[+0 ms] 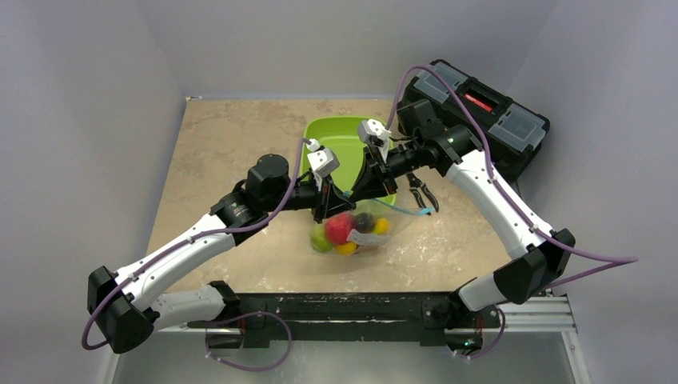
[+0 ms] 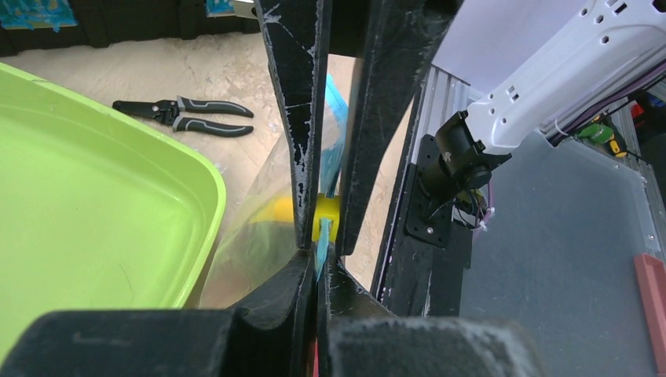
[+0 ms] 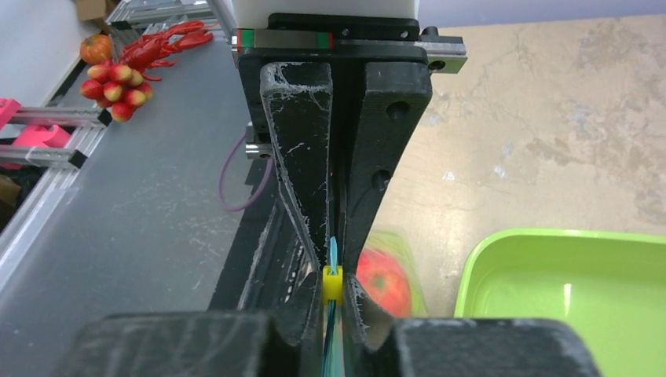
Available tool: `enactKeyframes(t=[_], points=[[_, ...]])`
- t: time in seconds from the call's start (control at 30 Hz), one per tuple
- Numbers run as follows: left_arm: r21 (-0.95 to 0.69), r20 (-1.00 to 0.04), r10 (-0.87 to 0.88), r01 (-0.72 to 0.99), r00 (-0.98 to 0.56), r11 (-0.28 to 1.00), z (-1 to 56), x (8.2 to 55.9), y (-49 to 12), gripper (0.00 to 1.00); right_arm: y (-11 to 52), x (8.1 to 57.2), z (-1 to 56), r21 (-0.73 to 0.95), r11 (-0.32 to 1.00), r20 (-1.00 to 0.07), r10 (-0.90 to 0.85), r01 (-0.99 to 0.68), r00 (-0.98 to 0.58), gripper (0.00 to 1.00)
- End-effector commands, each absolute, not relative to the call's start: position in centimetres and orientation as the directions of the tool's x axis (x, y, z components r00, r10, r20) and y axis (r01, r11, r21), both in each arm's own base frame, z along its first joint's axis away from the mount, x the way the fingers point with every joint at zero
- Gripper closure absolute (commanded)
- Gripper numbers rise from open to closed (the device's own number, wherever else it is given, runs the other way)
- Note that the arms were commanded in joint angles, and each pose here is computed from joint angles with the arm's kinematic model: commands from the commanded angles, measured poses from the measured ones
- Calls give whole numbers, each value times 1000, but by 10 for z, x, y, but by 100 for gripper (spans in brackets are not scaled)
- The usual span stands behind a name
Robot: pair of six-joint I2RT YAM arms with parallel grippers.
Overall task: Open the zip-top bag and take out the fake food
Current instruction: Unzip the zipper food storage bag at the center of the board.
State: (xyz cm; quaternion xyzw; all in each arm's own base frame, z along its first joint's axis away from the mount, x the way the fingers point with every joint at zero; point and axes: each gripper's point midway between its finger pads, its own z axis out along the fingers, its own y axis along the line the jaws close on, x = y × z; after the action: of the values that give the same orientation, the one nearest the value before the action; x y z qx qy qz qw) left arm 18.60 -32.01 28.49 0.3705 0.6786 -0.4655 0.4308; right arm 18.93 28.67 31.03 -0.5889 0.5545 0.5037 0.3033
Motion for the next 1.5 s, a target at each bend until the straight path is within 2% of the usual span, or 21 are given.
enactKeyframes(t=[0.0, 0.9, 1.1, 1.13, 1.27, 1.3, 1.37, 1.47], points=[[-283, -951, 48, 923, -305, 259, 312, 185, -324, 100, 290, 195, 324, 144, -186, -942, -328, -972, -77, 98], [-216, -970, 26, 908, -241, 360, 306, 190, -296, 100, 286, 200, 304, 167, -125, -921, -374, -978, -110, 100], [-223, -973, -24, 912, -229, 344, 314, 190, -298, 100, 286, 197, 305, 179, -140, -923, -366, -974, -117, 100], [-229, -972, -34, 915, -231, 332, 314, 189, -299, 98, 286, 196, 306, 182, -145, -925, -362, -973, -119, 100], [-240, -970, -23, 932, -243, 271, 310, 181, -306, 51, 287, 194, 308, 188, -156, -927, -355, -970, -122, 100], [-240, -969, -12, 935, -245, 262, 306, 180, -307, 44, 287, 194, 308, 187, -157, -927, -354, -970, -122, 100], [-232, -971, 0, 939, -240, 255, 303, 180, -308, 39, 287, 193, 308, 190, -161, -927, -354, -969, -123, 100], [-219, -973, 16, 941, -231, 258, 298, 182, -309, 39, 287, 191, 308, 191, -165, -928, -351, -968, -123, 100]])
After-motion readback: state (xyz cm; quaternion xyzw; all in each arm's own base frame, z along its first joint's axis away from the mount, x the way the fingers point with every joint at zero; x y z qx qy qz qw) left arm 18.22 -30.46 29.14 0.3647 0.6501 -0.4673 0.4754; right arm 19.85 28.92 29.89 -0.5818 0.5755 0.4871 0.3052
